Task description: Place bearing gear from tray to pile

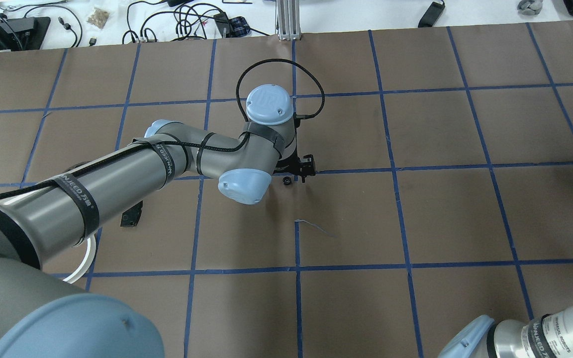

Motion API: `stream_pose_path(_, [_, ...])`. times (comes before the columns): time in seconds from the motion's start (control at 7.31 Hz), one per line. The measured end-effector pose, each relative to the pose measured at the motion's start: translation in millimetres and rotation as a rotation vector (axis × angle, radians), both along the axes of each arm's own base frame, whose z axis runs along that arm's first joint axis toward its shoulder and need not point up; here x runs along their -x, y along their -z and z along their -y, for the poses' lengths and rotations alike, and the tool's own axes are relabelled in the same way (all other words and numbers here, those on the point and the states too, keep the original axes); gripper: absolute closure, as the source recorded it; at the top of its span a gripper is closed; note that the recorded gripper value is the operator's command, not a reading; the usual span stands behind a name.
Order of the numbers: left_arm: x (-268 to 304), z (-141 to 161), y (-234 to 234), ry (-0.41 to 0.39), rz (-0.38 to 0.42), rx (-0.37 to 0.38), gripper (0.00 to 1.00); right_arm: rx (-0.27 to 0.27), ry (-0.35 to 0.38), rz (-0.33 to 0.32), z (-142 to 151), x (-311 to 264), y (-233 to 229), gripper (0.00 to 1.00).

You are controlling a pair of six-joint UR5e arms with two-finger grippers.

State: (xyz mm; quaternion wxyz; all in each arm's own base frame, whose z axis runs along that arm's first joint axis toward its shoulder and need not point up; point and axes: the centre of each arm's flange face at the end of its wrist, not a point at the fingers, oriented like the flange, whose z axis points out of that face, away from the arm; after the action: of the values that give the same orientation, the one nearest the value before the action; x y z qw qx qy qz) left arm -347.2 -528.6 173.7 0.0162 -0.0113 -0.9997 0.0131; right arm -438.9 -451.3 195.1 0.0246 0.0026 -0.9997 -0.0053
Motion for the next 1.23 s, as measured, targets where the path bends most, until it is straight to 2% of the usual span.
stream_pose_path(0.14, [0.8, -0.1, 0.3, 0.001, -0.001, 0.003, 0.47, 0.0, -0.003, 0.006, 0.8, -1.6, 2.3, 0.2])
stream_pose_path(0.27, [2.6, -1.2, 0.5, 0.004, 0.0, 0.004, 0.5, -0.001, -0.006, 0.012, 1.6, -2.5, 5.6, 0.2])
stream_pose_path(0.41, [5.2, -2.8, 0.6, 0.01, 0.0, 0.004, 0.62, -0.002, -0.006, 0.016, 1.9, -2.8, 9.1, 0.23])
stream_pose_path(0.82, [7.4, -4.8, 0.8, 0.013, 0.001, 0.004, 1.0, -0.006, -0.008, 0.025, 2.5, -4.1, 15.4, 0.45])
stream_pose_path(1.23, [7.1, -3.8, -6.7, 0.016, 0.0, 0.016, 1.0, -0.008, -0.009, 0.026, 2.8, -3.8, 17.5, 0.63])
